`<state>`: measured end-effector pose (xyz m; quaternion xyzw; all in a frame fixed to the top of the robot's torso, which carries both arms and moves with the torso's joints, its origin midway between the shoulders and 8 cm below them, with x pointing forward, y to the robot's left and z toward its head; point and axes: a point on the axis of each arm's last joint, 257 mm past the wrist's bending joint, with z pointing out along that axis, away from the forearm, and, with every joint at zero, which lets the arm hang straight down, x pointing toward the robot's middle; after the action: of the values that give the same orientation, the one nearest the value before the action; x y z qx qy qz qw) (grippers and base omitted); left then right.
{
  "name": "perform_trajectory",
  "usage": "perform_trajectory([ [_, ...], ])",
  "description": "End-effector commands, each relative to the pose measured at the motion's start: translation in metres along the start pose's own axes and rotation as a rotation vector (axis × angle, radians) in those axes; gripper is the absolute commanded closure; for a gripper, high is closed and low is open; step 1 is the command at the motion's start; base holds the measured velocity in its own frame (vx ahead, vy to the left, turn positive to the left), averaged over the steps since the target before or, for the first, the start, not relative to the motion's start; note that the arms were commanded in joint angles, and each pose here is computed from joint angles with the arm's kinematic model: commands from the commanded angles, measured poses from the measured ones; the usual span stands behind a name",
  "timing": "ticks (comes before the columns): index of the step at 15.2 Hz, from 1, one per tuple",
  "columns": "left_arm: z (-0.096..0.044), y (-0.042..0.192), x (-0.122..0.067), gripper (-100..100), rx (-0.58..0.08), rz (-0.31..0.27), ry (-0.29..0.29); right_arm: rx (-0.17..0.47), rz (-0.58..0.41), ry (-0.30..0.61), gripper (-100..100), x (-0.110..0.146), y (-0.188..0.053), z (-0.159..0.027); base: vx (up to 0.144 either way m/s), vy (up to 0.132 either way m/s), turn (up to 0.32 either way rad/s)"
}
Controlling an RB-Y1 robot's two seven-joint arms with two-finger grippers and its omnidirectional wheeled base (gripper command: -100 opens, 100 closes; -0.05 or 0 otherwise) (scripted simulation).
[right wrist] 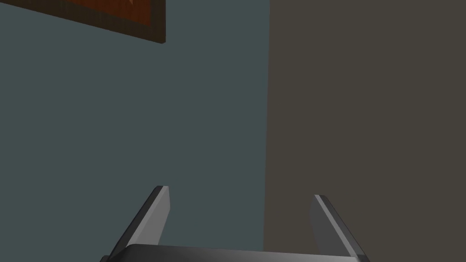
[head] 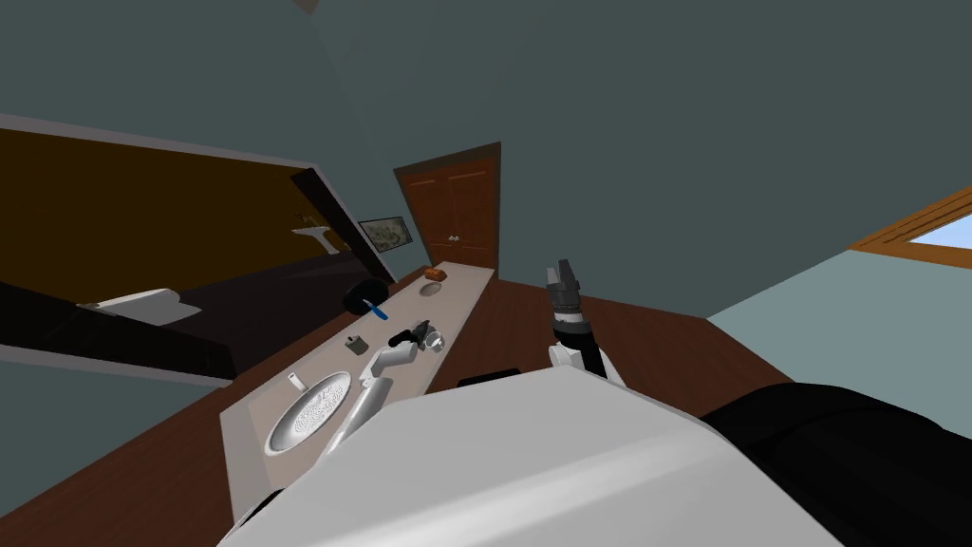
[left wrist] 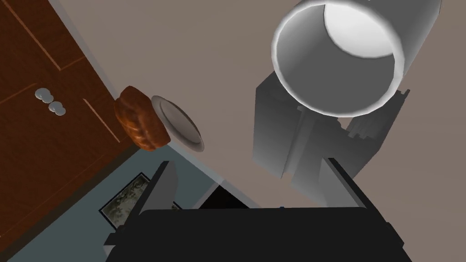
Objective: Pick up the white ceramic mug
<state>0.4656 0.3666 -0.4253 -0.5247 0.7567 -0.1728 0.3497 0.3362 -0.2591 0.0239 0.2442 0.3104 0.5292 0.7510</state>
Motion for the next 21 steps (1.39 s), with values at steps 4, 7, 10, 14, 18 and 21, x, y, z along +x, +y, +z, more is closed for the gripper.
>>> perform_trajectory([
  [4, 0.008, 0.036, 0.007, -100, -0.136, 0.015, 0.044, 0.000, 0.000, 0.000, 0, 0.000, 0.000, 0.000, 0.016, 0.010, -0.063],
  [7, 0.011, 0.053, 0.009, -100, -0.198, 0.020, 0.066, 0.000, 0.000, 0.000, 0, 0.000, 0.000, 0.000, 0.012, 0.005, -0.052],
  [10, 0.013, 0.073, 0.012, -100, -0.286, 0.032, 0.104, 0.000, 0.000, 0.000, 0, 0.000, 0.000, 0.000, 0.018, 0.012, -0.089],
  [14, 0.011, 0.096, 0.017, -100, -0.365, 0.033, 0.134, 0.000, 0.000, 0.000, 0, 0.000, 0.000, 0.000, 0.014, 0.007, -0.053],
  [18, 0.007, 0.116, 0.022, -100, -0.454, 0.038, 0.176, 0.000, 0.000, 0.000, 0, 0.000, 0.000, 0.000, 0.014, 0.007, -0.055],
  [21, 0.004, 0.129, 0.025, -100, -0.500, 0.038, 0.198, 0.000, 0.000, 0.000, 0, 0.000, 0.000, 0.000, 0.018, 0.010, -0.060],
])
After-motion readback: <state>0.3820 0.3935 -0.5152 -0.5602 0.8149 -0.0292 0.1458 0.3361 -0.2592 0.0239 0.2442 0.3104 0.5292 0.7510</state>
